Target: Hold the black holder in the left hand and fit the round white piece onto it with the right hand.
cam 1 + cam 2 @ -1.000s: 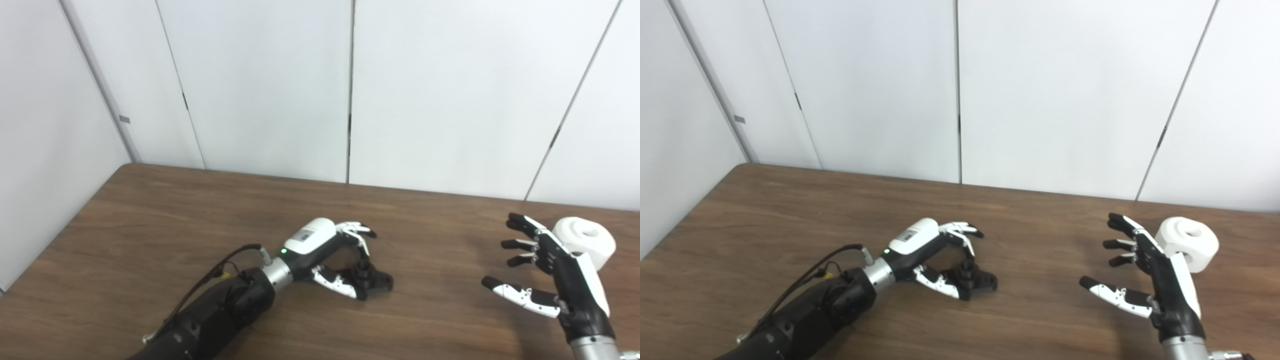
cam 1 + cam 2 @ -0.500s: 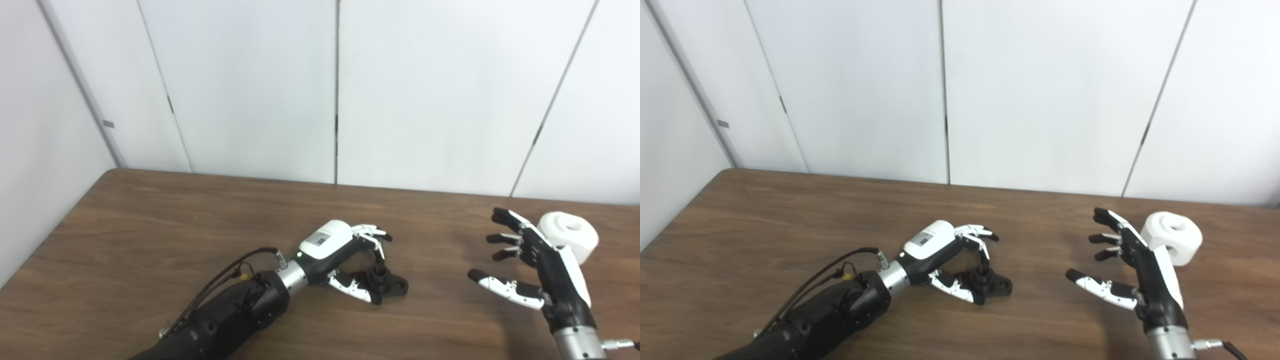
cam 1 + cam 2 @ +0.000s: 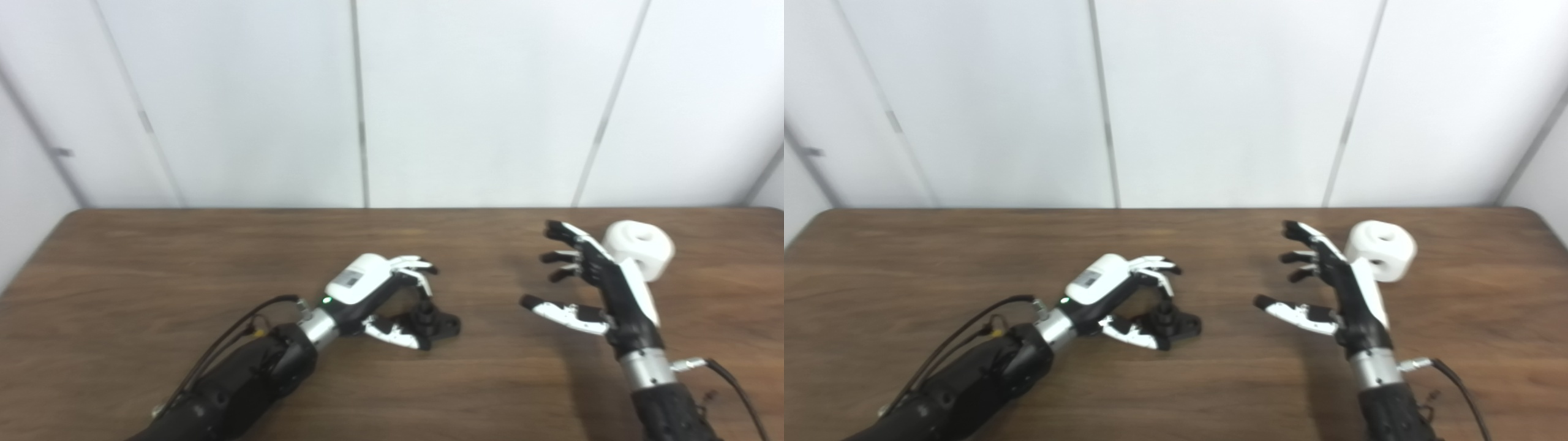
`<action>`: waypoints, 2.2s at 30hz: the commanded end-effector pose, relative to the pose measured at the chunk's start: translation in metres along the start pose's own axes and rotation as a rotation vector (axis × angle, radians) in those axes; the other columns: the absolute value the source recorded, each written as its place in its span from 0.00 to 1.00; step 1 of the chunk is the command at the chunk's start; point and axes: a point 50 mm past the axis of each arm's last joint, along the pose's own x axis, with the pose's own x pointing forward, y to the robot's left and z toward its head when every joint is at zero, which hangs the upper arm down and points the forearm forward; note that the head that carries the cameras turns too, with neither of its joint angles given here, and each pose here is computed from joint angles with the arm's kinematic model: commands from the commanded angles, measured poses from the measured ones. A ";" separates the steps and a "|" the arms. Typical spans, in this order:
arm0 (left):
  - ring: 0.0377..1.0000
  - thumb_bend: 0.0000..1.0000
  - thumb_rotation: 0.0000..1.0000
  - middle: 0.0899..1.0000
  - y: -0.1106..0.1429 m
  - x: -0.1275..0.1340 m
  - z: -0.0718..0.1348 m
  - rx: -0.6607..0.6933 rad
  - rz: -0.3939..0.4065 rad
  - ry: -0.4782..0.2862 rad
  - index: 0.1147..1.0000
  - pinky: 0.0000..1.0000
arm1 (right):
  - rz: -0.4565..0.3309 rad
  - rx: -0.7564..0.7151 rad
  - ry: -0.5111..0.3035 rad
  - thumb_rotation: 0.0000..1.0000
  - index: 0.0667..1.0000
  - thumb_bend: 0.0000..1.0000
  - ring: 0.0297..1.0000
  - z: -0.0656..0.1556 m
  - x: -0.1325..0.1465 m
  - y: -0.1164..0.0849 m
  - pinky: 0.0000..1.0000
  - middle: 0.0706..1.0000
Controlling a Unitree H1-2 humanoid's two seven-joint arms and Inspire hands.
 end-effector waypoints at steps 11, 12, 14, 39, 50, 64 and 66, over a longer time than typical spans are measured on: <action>0.86 0.52 0.07 0.81 -0.042 -0.046 -0.020 0.056 -0.248 0.071 0.42 0.73 | 0.003 -0.306 -0.125 0.23 0.80 0.67 0.70 0.039 0.049 -0.062 0.59 0.80; 0.87 0.52 0.07 0.81 -0.043 -0.048 -0.021 0.057 -0.248 0.074 0.42 0.73 | 0.004 -0.334 -0.133 0.21 0.79 0.68 0.69 0.042 0.053 -0.067 0.57 0.80; 0.87 0.52 0.07 0.81 -0.043 -0.051 -0.023 0.058 -0.249 0.077 0.42 0.73 | -0.002 -0.387 -0.138 0.19 0.78 0.70 0.68 0.046 0.060 -0.079 0.55 0.79; 0.87 0.52 0.07 0.82 -0.043 -0.073 -0.040 0.061 -0.258 0.117 0.42 0.73 | -0.009 -0.829 0.109 0.32 0.80 0.81 0.94 0.090 0.128 -0.186 0.75 0.94; 0.87 0.52 0.07 0.82 -0.044 -0.078 -0.046 0.082 -0.260 0.130 0.42 0.72 | 0.130 -0.803 0.243 0.40 0.89 0.94 1.00 0.070 0.142 -0.191 0.85 0.99; 0.89 0.52 0.07 0.83 -0.043 -0.081 -0.048 0.076 -0.266 0.138 0.42 0.75 | 0.299 -0.799 0.361 0.34 0.89 1.00 1.00 0.055 0.159 -0.187 0.96 1.00; 0.88 0.52 0.07 0.84 -0.043 -0.082 -0.048 0.077 -0.267 0.138 0.42 0.74 | 0.306 -0.798 0.362 0.33 0.89 1.00 1.00 0.053 0.160 -0.185 0.99 0.99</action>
